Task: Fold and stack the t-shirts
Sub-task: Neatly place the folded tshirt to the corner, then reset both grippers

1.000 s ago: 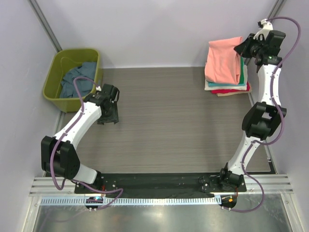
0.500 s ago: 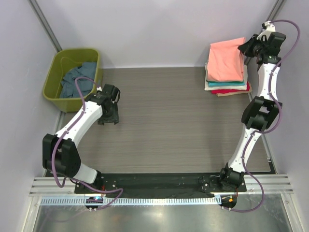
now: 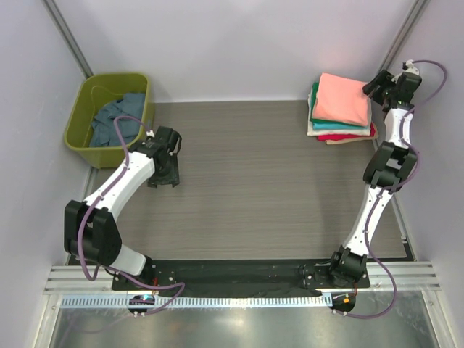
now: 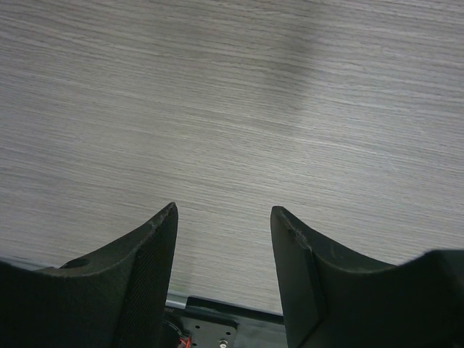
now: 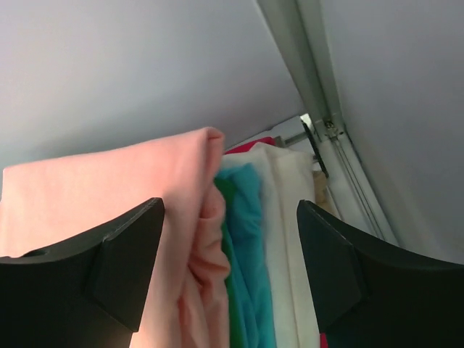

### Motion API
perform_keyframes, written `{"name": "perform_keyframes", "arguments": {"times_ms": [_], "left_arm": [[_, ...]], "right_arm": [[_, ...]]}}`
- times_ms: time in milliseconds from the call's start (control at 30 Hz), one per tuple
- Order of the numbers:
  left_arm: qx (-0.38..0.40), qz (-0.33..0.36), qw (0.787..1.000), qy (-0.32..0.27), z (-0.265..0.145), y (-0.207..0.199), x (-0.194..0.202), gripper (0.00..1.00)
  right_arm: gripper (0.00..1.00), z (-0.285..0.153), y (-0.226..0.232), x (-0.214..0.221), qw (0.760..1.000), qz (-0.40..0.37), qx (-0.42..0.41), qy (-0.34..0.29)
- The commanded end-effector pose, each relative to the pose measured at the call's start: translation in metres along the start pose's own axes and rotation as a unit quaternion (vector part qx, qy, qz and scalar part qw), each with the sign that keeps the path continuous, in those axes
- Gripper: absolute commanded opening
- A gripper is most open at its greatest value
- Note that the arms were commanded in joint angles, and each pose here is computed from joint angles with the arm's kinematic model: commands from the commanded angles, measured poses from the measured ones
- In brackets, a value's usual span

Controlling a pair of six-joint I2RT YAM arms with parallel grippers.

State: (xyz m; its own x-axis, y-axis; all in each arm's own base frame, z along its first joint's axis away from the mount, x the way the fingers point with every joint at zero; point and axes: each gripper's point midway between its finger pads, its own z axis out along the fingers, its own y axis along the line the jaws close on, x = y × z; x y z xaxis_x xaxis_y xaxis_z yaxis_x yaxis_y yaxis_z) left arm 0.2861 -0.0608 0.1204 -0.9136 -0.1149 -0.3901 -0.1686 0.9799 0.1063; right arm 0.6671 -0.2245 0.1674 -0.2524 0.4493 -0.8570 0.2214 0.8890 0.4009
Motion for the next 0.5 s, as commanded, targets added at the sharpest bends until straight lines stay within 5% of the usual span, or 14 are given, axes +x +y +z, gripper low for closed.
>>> {"name": "perform_keyframes", "arguments": {"times_ms": [0,267,467], "left_arm": [[0.014,-0.008,0.999,-0.033,-0.013,-0.003,-0.012,0.56],[0.036,-0.014,0.998,-0.055,-0.028,-0.004,-0.016,0.56],[0.046,-0.017,0.996,-0.072,-0.038,-0.003,-0.019,0.56]], "right_arm": [[0.80,-0.052,0.019,-0.114,0.989,0.011,0.025,-0.142],[0.86,-0.158,0.083,-0.203,0.971,0.016,-0.002,-0.238],[0.88,-0.185,0.146,-0.169,0.977,0.065,-0.083,-0.185]]}}
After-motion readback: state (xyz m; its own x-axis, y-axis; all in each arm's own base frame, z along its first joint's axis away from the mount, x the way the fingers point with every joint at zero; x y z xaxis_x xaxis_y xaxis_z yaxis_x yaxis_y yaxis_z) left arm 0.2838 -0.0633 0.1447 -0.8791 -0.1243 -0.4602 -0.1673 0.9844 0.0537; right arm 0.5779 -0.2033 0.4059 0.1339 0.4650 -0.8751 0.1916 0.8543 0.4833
